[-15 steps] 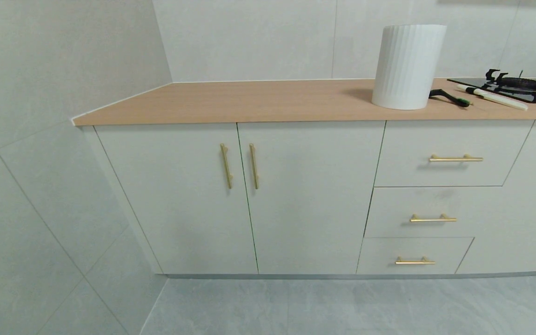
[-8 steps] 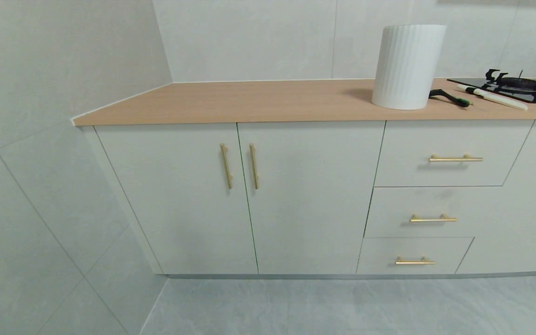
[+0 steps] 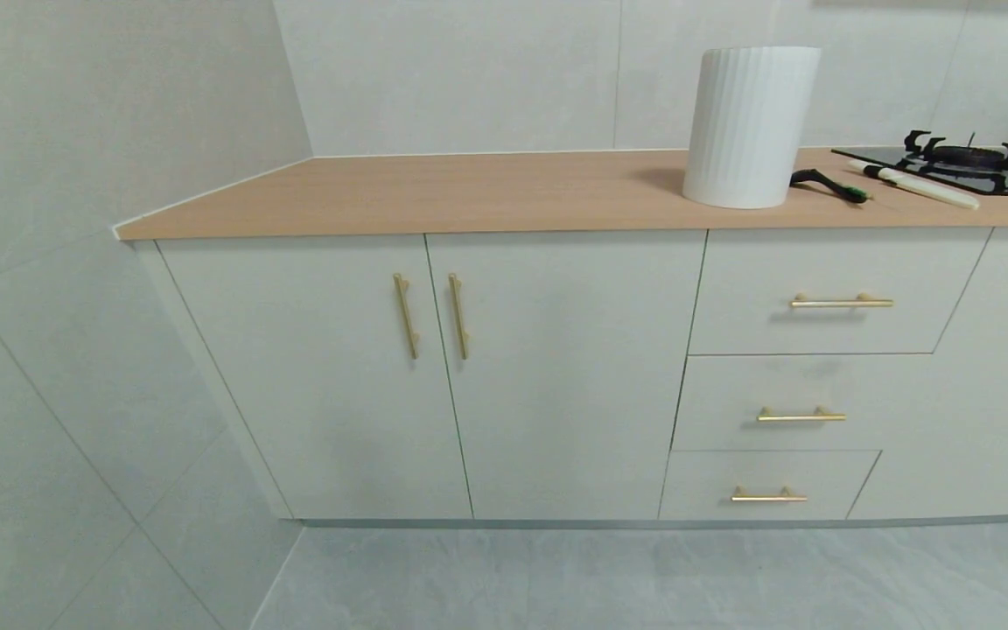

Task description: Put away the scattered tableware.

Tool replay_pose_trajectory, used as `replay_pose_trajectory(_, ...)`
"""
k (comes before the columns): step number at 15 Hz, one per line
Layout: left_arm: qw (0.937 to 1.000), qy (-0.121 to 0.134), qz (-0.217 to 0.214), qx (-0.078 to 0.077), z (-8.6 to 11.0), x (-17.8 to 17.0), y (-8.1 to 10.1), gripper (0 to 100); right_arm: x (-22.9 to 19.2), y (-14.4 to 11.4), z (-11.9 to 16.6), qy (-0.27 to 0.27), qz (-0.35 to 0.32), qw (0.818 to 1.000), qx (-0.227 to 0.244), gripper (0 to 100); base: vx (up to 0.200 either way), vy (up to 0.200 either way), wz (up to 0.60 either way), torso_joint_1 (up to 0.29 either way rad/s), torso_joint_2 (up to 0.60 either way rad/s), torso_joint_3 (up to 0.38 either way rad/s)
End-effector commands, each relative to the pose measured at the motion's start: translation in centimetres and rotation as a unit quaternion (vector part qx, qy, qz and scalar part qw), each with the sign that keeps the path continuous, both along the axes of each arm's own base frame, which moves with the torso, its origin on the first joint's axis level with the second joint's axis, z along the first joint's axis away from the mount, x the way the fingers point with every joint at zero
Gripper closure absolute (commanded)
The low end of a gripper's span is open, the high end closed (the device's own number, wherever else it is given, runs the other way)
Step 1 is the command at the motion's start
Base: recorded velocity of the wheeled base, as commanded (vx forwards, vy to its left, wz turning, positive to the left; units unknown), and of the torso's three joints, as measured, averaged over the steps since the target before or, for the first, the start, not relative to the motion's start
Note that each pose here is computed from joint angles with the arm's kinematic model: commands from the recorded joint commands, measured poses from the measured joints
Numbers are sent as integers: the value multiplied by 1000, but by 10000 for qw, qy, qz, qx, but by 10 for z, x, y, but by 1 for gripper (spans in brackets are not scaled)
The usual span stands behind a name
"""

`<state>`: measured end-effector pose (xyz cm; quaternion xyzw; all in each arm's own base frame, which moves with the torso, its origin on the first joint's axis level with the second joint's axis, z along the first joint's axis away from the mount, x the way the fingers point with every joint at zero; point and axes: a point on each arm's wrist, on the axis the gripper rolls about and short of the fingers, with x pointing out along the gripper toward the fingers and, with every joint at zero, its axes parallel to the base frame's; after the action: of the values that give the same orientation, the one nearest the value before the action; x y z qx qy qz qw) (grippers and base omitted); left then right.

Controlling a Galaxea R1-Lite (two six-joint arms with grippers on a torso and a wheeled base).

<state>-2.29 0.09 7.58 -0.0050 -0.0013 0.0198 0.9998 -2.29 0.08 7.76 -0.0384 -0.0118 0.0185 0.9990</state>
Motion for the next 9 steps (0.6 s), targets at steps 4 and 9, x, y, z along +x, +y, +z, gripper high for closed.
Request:
replay_pose_trajectory(4, 10000, 4, 2, -4, 0, 0, 0, 0, 0, 0, 0, 11, -5, 10000, -2, 0, 0, -200, 0, 7, 5, 2)
replay_pose_trajectory(9, 10000, 4, 2, -4, 0, 0, 0, 0, 0, 0, 0, 11, -5, 10000, 6, 0, 0, -160, 0, 2, 2, 1)
